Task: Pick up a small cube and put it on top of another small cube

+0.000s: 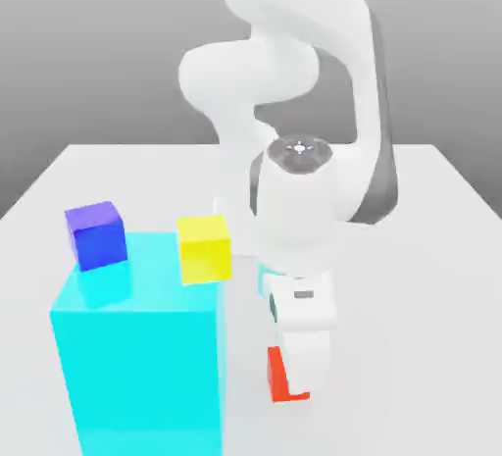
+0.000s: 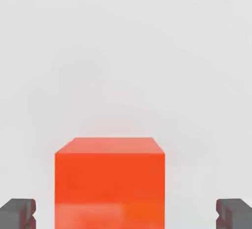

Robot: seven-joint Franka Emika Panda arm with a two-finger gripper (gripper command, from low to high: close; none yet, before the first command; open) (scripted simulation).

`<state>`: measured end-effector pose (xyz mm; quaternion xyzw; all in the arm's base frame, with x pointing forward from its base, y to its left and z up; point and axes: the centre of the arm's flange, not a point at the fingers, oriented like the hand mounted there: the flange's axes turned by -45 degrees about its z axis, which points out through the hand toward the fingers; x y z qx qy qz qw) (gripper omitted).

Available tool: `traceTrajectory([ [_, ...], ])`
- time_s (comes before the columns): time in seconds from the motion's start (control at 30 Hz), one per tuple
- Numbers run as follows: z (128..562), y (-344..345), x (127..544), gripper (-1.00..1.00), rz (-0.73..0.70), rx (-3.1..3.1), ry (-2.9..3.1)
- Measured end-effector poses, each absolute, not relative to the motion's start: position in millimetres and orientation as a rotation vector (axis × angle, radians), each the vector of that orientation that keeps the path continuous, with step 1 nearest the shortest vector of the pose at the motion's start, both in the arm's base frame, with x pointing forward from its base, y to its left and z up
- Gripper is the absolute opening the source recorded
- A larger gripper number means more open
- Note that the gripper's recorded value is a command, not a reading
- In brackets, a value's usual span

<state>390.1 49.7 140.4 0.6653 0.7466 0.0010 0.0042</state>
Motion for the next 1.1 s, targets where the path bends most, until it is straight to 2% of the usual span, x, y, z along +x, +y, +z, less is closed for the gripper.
traceTrajectory([
  [0.03,134,50,389,0.00,0.002,2.088,2.340],
  [0.07,129,50,388,-1.00,0.001,2.091,2.341],
  [0.3,129,50,387,-1.00,-0.001,2.092,2.342],
  [0.73,195,61,390,-1.00,-0.015,2.063,2.373],
  [0.9,233,90,419,-1.00,-0.072,1.878,2.554],
  [1.1,304,89,452,-1.00,-0.191,1.651,2.649],
])
